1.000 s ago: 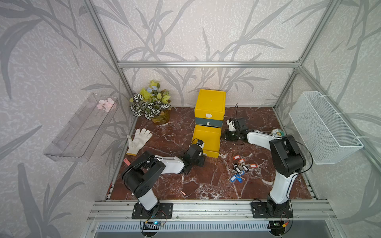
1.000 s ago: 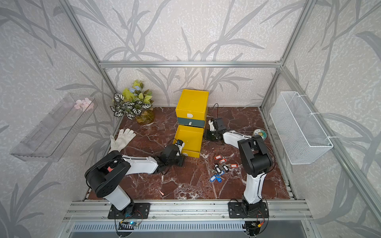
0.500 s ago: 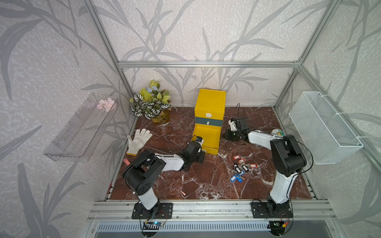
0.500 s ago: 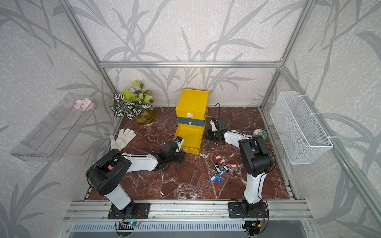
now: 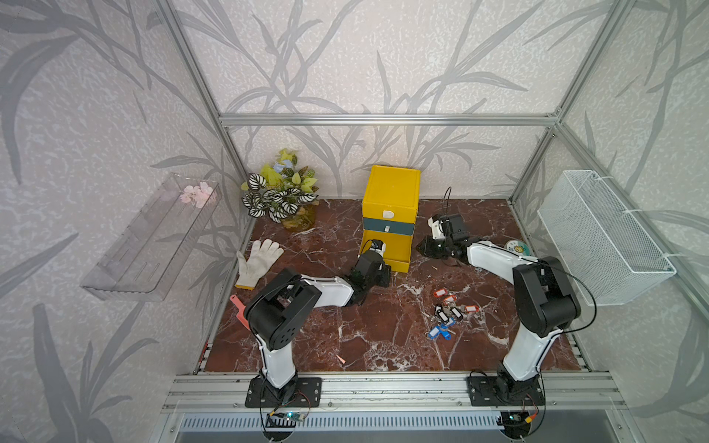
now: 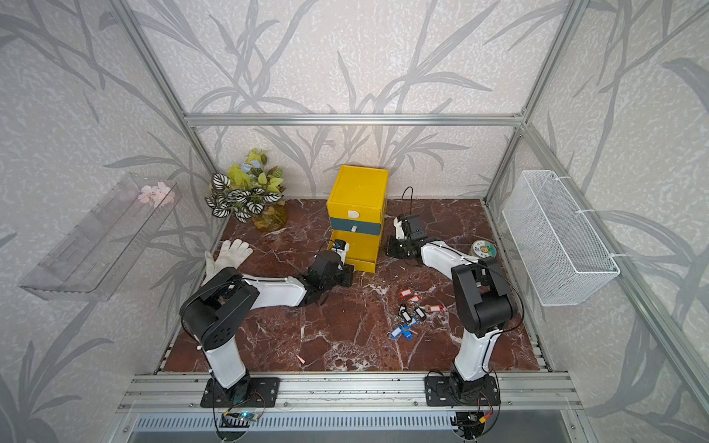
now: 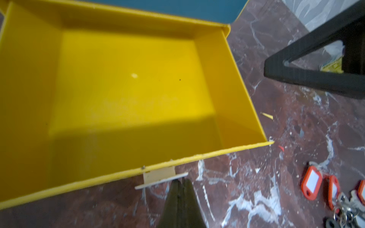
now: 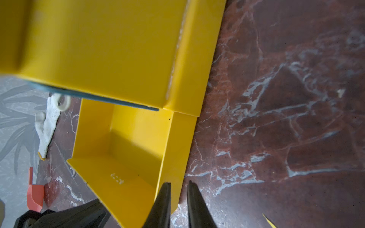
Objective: Take the keys out of the drawer
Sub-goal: Close the drawer in the storage box, then reset both arms
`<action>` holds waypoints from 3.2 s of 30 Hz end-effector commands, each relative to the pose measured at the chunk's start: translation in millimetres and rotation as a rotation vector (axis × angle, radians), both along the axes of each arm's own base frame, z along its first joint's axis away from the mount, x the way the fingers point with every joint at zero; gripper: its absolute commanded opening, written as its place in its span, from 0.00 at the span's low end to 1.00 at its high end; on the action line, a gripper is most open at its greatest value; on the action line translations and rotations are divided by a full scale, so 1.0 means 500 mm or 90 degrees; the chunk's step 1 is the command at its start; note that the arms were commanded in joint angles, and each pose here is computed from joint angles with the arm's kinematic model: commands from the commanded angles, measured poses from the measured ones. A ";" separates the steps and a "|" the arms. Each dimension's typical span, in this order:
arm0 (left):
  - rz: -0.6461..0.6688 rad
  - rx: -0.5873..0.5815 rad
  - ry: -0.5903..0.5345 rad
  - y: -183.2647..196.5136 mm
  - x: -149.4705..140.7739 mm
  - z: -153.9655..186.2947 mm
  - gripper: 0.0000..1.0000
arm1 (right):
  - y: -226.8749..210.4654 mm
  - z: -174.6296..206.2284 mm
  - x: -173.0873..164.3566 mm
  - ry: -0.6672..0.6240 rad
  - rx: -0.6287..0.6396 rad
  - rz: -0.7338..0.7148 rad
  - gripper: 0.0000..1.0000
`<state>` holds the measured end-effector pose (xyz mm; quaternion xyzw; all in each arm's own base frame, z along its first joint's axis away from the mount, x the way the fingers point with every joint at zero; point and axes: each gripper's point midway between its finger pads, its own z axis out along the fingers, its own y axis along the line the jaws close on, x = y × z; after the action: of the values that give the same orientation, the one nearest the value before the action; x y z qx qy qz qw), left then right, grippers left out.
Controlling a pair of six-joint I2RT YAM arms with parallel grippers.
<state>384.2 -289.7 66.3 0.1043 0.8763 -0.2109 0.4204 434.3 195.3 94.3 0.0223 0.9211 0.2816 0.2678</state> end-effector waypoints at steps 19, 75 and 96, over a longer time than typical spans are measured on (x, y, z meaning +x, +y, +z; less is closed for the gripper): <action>0.117 -0.150 -0.082 -0.042 0.195 0.018 0.01 | -0.033 0.072 -0.011 -0.030 0.008 0.011 0.22; 0.168 0.042 -0.117 0.157 -0.008 0.250 0.15 | -0.372 0.080 -0.045 -0.176 -0.311 -0.258 0.32; 0.354 0.218 -0.161 0.626 0.022 0.071 0.41 | -0.335 -0.003 -0.076 -0.444 -0.372 -0.155 0.99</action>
<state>382.1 21.7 73.8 -0.0369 0.8660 0.1201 0.4840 378.1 29.9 60.0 -0.0546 0.8399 -0.0316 0.5391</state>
